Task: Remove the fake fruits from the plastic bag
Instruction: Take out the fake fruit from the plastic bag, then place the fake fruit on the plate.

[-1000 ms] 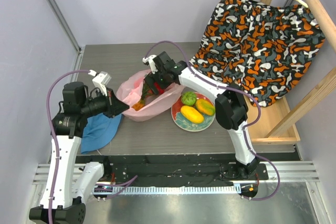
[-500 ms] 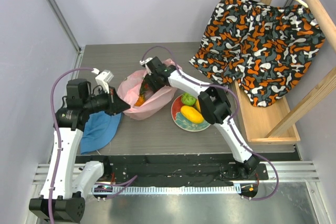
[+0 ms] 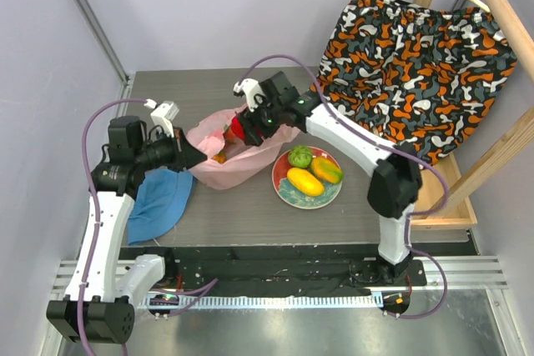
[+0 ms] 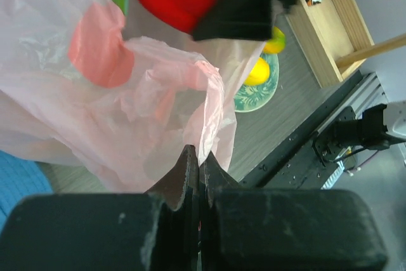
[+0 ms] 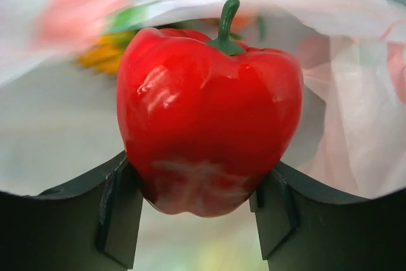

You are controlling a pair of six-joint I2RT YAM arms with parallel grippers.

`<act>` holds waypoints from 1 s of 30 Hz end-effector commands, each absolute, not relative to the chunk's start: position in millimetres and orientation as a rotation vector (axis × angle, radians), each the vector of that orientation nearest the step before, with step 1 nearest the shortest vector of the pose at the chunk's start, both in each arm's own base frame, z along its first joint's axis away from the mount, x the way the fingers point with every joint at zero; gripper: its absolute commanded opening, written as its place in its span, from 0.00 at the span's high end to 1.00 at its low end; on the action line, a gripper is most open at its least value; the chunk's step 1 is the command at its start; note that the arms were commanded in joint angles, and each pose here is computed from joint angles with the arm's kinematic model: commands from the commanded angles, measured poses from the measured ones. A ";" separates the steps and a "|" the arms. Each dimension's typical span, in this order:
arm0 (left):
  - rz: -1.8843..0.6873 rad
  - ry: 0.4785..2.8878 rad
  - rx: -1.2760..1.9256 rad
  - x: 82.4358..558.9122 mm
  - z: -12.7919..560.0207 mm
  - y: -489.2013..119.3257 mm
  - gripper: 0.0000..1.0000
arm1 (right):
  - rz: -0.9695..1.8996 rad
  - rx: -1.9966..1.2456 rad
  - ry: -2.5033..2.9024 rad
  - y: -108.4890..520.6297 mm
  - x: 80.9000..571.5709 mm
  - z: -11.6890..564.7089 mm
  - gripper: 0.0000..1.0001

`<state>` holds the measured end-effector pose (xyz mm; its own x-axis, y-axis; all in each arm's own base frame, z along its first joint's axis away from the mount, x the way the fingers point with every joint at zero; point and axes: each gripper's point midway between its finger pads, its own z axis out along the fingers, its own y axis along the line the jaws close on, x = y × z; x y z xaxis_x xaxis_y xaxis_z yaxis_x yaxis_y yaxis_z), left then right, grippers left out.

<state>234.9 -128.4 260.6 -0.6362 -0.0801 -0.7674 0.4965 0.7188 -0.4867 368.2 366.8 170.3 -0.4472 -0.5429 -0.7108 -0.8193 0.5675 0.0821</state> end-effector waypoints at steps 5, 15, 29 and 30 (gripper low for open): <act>-0.849 1.985 0.280 265.1 290.3 -126.4 1.00 | 0.735 -1.414 1.942 335.2 280.5 220.6 0.62; -0.831 1.980 0.244 266.4 287.8 -123.4 1.00 | 0.457 -1.722 1.794 231.0 208.7 197.5 0.60; -0.801 1.972 0.226 261.1 289.6 -116.6 1.00 | 0.142 -1.919 1.833 183.0 229.2 88.3 0.60; -0.803 1.974 0.223 260.1 289.3 -116.5 1.00 | 0.119 -1.917 1.836 181.7 232.4 87.0 0.60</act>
